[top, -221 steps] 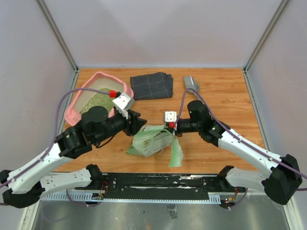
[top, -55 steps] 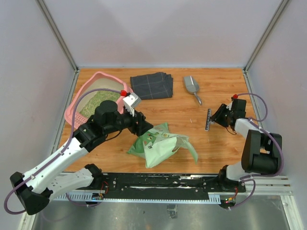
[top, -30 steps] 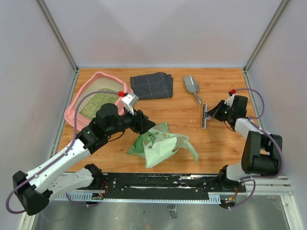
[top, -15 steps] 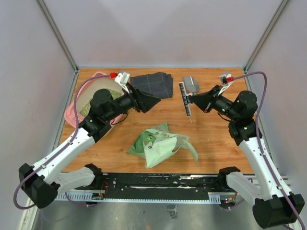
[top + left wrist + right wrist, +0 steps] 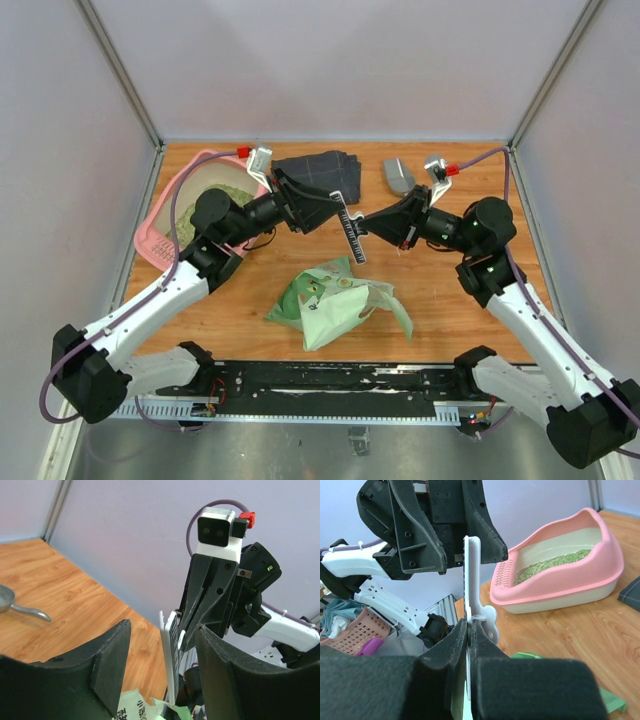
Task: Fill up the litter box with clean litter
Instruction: Pick up the clamp at the center of the board.
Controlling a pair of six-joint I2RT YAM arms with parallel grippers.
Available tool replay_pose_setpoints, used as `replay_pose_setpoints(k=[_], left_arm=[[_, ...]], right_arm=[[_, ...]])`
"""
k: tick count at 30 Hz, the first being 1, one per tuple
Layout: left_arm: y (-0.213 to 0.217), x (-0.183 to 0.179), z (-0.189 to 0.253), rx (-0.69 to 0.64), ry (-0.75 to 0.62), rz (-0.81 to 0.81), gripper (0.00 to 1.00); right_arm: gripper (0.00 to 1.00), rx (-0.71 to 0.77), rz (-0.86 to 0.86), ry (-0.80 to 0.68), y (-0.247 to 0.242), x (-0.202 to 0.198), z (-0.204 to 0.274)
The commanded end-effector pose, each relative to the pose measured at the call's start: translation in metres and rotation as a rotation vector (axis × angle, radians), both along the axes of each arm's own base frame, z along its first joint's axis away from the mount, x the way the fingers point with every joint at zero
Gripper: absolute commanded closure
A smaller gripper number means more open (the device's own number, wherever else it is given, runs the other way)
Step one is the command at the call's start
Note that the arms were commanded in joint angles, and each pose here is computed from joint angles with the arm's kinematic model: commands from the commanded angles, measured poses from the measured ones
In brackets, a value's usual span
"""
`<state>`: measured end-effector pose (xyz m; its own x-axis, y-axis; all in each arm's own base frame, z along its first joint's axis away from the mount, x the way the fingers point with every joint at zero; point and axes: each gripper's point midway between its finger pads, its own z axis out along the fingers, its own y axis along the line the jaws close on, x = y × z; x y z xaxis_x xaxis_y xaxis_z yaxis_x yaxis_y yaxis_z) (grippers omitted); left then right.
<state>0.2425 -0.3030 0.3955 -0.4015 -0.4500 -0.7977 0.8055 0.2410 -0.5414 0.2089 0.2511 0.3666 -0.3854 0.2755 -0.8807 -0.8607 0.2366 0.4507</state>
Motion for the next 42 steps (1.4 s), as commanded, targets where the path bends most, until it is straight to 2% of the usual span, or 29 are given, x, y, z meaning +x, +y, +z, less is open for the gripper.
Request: replay_pose_setpoints(k=[1,2,5,7,9,12,18,23,29,32,35,38,42], left_arm=[[0.0,-0.008,0.01,-0.031,-0.049,-0.041,0.45],[0.0,-0.009,0.01,-0.033,-0.047,-0.049,0.5],[0.0,-0.009,0.008,-0.038,-0.026,-0.048,0.78],[0.0,-0.014,0.009,-0.043,-0.038,-0.07,0.9],[-0.002,-0.02,0.008,-0.032,-0.043,-0.105,0.99],[-0.009,-0.03,0.006,0.057,-0.091,-0.189,1.0],[-0.014,-0.049,-0.005,0.164,-0.186,-0.322,1.0],[-0.015,-0.051,-0.012,0.229,-0.218,-0.351,1.0],[-0.011,-0.051,-0.004,0.212,-0.246,-0.311,1.0],[-0.007,-0.05,0.004,0.167,-0.257,-0.271,1.0],[0.002,-0.053,0.018,0.07,-0.273,-0.211,1.0],[0.01,-0.055,0.032,-0.008,-0.281,-0.163,1.0],[0.019,-0.056,0.048,-0.086,-0.271,-0.123,1.0]], right_arm=[[0.98,0.034,0.053,-0.022,0.011,-0.009,0.012],[0.98,0.033,0.06,-0.023,0.013,-0.01,0.012],[0.95,0.011,0.075,-0.021,0.015,-0.013,0.005],[0.82,-0.022,0.068,-0.017,0.013,-0.013,-0.006],[0.64,-0.064,0.071,-0.046,0.011,-0.016,-0.017],[0.42,-0.142,0.158,-0.133,0.008,-0.036,-0.028],[0.17,-0.25,0.228,-0.205,0.003,-0.048,-0.037],[0.17,-0.334,0.227,-0.191,0.003,-0.039,-0.033],[0.3,-0.288,0.251,-0.174,0.02,-0.037,-0.027],[0.39,-0.238,0.201,-0.138,0.027,-0.027,-0.03],[0.36,-0.158,0.077,-0.127,0.025,-0.012,-0.029],[0.36,-0.013,0.038,-0.152,0.023,-0.015,-0.016],[0.42,0.092,0.007,-0.159,0.023,-0.016,0.004]])
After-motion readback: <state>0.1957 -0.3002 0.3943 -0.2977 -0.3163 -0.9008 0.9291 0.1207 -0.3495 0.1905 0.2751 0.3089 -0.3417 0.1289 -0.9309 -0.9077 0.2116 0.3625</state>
